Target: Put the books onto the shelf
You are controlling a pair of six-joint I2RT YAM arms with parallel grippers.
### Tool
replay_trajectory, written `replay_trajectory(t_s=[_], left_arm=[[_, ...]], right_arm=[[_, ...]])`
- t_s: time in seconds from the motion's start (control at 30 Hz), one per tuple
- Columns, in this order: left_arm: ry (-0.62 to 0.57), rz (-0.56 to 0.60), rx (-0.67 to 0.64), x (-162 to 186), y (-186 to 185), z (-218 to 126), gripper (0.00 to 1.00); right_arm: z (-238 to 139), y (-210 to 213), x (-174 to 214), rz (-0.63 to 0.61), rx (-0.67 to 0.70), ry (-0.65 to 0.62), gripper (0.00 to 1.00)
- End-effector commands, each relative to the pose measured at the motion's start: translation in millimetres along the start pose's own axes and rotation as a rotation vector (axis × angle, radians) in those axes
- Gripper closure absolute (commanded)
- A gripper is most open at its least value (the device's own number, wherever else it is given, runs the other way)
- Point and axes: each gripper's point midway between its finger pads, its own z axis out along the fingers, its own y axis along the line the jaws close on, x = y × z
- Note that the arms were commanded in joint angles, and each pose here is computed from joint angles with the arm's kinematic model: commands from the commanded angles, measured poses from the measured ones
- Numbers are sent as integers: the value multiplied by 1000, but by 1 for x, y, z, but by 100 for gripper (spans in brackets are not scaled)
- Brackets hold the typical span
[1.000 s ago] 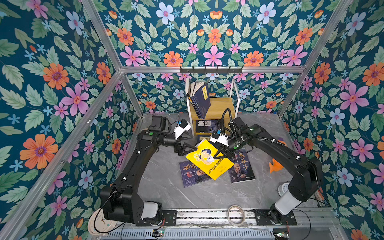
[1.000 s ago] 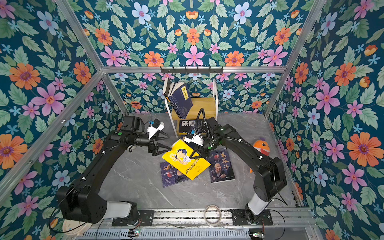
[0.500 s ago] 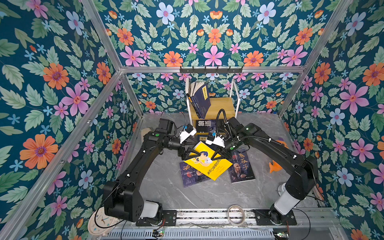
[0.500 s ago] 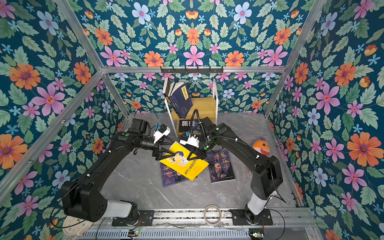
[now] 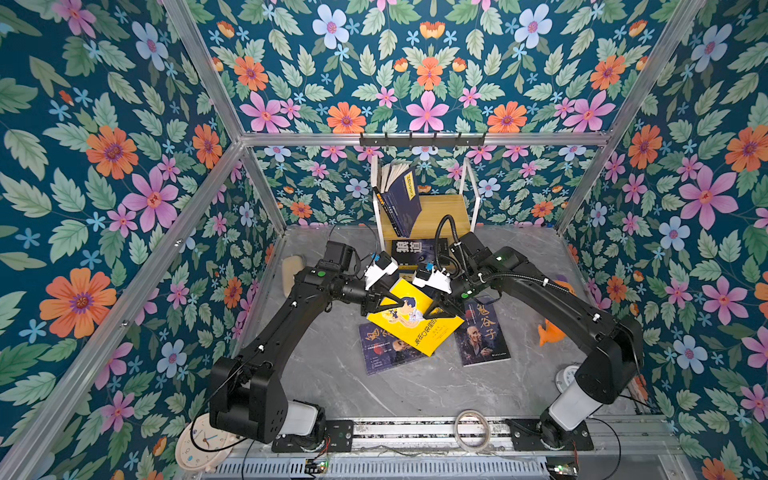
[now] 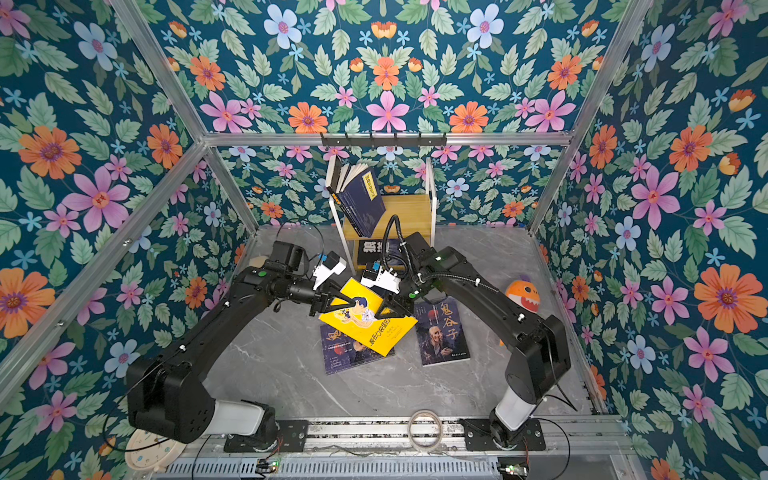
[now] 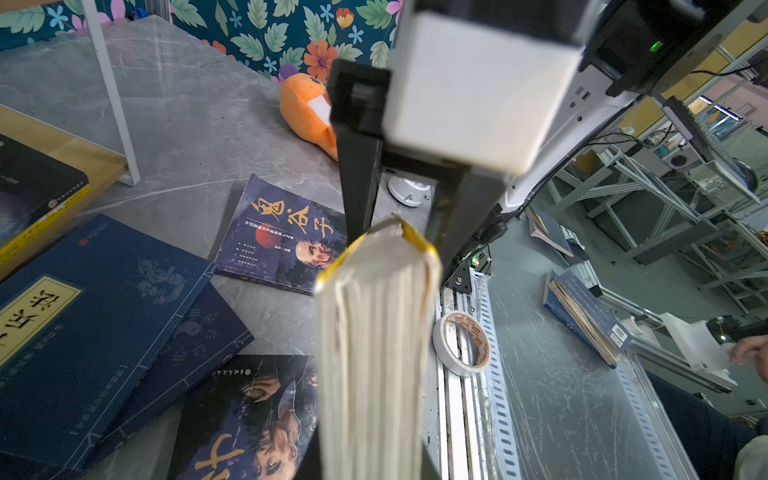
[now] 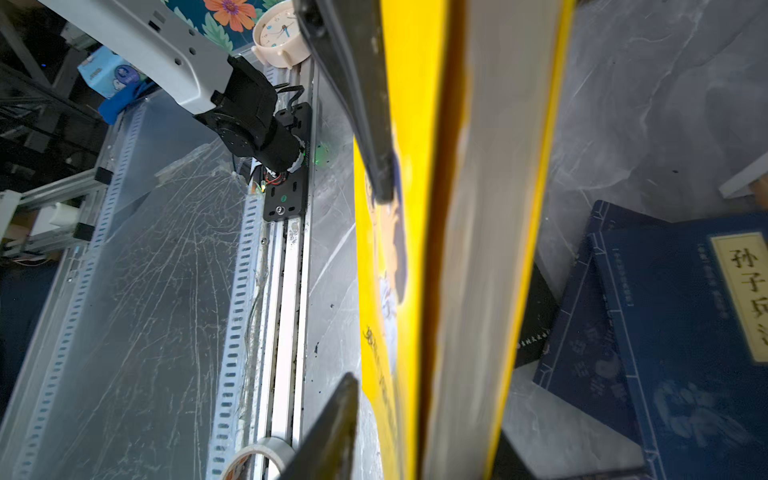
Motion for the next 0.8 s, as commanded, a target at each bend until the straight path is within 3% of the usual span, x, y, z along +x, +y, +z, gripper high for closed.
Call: replay_trajectory(t_s=[0.0,0.23,0.53,0.77], left_arm=[[-59,-27,-9,-11,4,-5,100],[-146,-219,-131,-6,36,-15,100],[-310,-617,-193,1,70,-19,100],[-369,-857,-238,10,91,-19,100]], right_arm=[[-8,-9,0,-46,109,-15,45],[-32,-28,21,-68,396,-29,26],[-72,-25,24,-116,698,-132,22],[-53,-11,24,-155,737,-135,22]])
